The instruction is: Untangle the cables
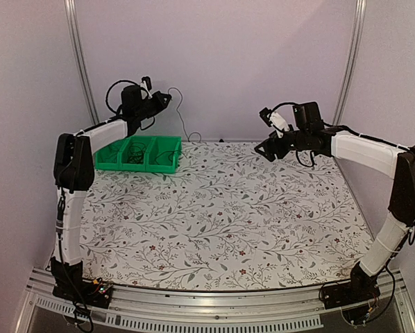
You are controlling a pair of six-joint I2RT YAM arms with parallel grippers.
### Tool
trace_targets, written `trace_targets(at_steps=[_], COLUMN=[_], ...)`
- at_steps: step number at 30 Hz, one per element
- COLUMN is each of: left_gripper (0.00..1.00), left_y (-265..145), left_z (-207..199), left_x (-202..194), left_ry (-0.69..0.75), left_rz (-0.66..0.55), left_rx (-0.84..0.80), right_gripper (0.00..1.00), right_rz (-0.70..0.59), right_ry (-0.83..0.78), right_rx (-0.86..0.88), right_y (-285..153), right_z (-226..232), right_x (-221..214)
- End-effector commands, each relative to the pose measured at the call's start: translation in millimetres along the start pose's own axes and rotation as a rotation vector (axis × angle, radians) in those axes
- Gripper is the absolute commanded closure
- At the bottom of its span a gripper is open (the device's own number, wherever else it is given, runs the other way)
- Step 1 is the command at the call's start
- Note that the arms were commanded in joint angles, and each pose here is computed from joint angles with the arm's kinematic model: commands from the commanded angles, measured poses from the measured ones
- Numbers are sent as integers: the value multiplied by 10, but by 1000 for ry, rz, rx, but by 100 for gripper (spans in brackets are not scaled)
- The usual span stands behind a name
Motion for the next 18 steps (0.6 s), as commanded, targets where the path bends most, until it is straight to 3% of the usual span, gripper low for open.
trace_targets(at_steps=[1, 11, 18], left_gripper=[100, 100, 100], left_y=[-167, -592, -867], left_z=[-548, -1183, -1209], left_x=[425, 767, 747], left_ry=[60, 114, 130], left_rz=[-82, -141, -153], left_rx=[-111, -171, -116], right_gripper=[13, 13, 13], right_rz=[-41, -54, -61], right_ry=[-6, 0, 17], right_rx=[-5, 8, 37], right_y=[-19, -45, -31], right_z=[-65, -47, 5], right_x=[112, 143, 148])
Point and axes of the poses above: each gripper's point midway between its finger pads, its own y axis out along the fingers, its own z axis along the line the jaws close on, x = y × z, the point moved 5 cm from there along -y, back along the fingers, and after that the axes turned 15 degrees about -y, right-handed, at the moved point
